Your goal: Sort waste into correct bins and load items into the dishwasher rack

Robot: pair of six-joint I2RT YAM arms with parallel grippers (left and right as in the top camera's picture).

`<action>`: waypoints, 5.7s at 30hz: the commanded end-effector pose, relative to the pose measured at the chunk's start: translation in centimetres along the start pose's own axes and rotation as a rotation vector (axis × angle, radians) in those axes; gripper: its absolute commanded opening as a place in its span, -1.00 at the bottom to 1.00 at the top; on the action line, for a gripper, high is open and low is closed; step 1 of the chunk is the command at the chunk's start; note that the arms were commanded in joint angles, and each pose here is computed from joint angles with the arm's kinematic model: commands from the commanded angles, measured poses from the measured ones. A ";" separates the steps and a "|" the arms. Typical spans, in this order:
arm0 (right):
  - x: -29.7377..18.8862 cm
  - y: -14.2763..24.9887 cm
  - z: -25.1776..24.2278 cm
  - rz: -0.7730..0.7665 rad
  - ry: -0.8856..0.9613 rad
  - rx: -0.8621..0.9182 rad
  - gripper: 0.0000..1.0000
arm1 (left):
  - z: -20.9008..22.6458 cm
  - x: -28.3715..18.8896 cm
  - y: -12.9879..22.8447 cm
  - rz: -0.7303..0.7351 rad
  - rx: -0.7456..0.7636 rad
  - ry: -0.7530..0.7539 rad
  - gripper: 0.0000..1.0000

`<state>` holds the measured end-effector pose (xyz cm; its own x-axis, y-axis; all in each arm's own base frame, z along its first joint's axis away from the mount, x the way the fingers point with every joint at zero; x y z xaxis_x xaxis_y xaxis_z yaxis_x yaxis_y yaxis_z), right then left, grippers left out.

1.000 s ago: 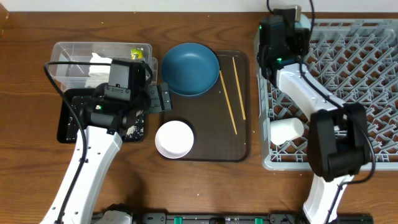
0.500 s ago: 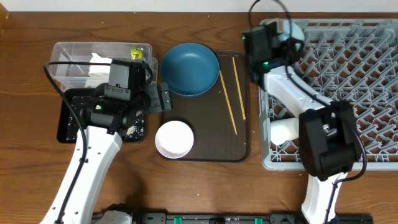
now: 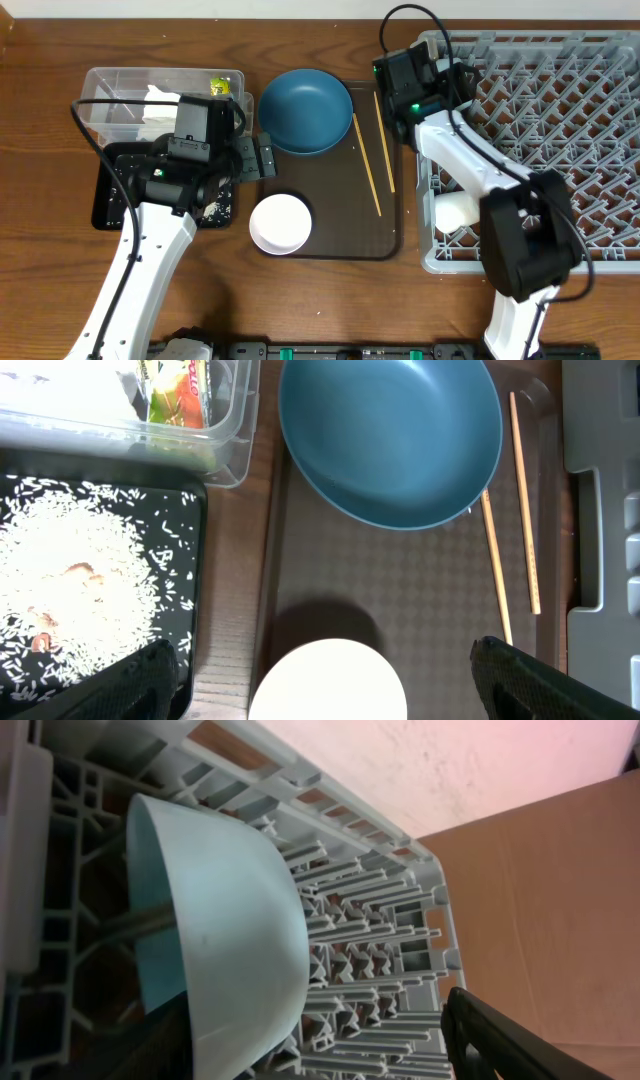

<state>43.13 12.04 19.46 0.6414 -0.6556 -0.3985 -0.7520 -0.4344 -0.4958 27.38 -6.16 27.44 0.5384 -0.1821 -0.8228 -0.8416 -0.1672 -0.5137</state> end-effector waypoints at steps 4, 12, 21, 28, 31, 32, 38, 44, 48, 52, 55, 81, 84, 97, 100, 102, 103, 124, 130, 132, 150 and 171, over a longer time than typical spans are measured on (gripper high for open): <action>-5.4 -1.3 -5.8 -0.097 -0.327 0.255 0.47 | 0.0 -0.4 -0.5 -0.017 -0.002 -0.003 0.91; -8.5 -0.5 -6.2 -0.069 -0.771 0.316 0.42 | 0.0 -0.4 -0.5 -0.017 -0.002 -0.003 0.92; -12.4 1.5 -0.3 0.194 -1.303 0.269 0.33 | 0.0 -0.4 -0.5 -0.016 -0.002 -0.003 0.92; -15.4 2.7 6.0 0.323 -1.401 0.175 0.27 | 0.0 -0.4 -0.5 -0.017 -0.002 -0.002 0.92; -16.3 3.3 8.4 0.377 -1.404 0.157 0.15 | 0.1 -0.5 -0.6 -0.028 -0.002 -0.002 0.92; -16.5 3.6 9.1 0.399 -1.402 0.151 0.12 | 0.2 -0.5 -0.7 -0.029 -0.001 -0.005 0.92; -17.6 5.4 12.7 0.490 -1.419 0.081 0.01 | 2.9 -1.9 -1.3 -0.074 -0.083 -0.052 0.92; -18.6 6.2 14.1 0.492 -1.423 0.032 -0.07 | 6.6 -4.1 -1.9 -0.159 -0.198 -0.122 0.92; -18.9 6.6 14.6 0.486 -1.391 0.012 -0.47 | 8.1 -4.5 -2.1 -0.175 -0.247 -0.156 0.92; -19.0 6.7 14.7 0.484 -1.386 0.007 -0.81 | 8.5 -4.4 -2.1 -0.174 -0.258 -0.164 0.92; -19.0 6.8 14.7 0.489 -1.384 0.004 -0.97 | 8.5 -4.4 -2.1 -0.174 -0.258 -0.164 0.92; -15.2 2.3 -9.0 0.019 -0.662 0.447 -0.98 | 8.5 -4.4 -2.1 -0.174 -0.258 -0.164 0.92; -13.3 2.6 -11.9 -0.014 -0.358 0.505 -0.98 | 8.5 -4.4 -2.1 -0.174 -0.258 -0.164 0.91; -7.5 3.2 -17.7 0.013 0.199 0.583 -0.98 | 8.5 -4.4 -2.1 -0.174 -0.258 -0.164 0.92; -6.3 3.8 -18.6 0.054 0.235 0.532 -0.97 | 8.5 -4.4 -2.1 -0.174 -0.258 -0.164 0.92; -5.6 4.2 -19.1 0.078 0.280 0.517 -0.97 | 8.5 -4.4 -2.1 -0.174 -0.258 -0.164 0.92; -5.3 4.3 -19.4 0.087 0.305 0.516 -0.98 | 8.5 -4.4 -2.1 -0.174 -0.258 -0.164 0.92; 5.4 0.2 -14.0 0.073 0.427 0.349 -0.98 | 8.5 -4.4 -2.1 -0.174 -0.258 -0.164 0.92; 8.7 0.6 -12.0 0.072 0.385 0.282 -0.97 | 8.5 -4.4 -2.1 -0.175 -0.258 -0.163 0.92; 9.9 0.8 -11.4 0.089 0.393 0.209 -0.97 | 8.5 -4.4 -2.1 -0.175 -0.258 -0.163 0.92; 10.7 -0.6 -6.8 0.031 0.354 -0.065 -0.98 | 8.5 -4.4 -2.1 -0.175 -0.258 -0.163 0.92; 6.1 -2.0 -1.8 -0.023 0.266 -0.214 -0.61 | 8.5 -4.4 -2.1 -0.174 -0.258 -0.164 0.92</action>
<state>48.54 6.63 19.51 0.6113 -0.7741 -0.1642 -0.7747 -0.5431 -0.3239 26.33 3.07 29.55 0.6309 0.0155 -0.7757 -0.6960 -0.4306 -0.5746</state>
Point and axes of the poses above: each gripper's point midway between its finger pads, its own x axis out along the fingers, its own z axis along the line the jaws close on, y = z × x, the point moved 10 cm from there along -x, back along the fingers, and after that the axes turned 1 degree about x, right-handed, at the moved point
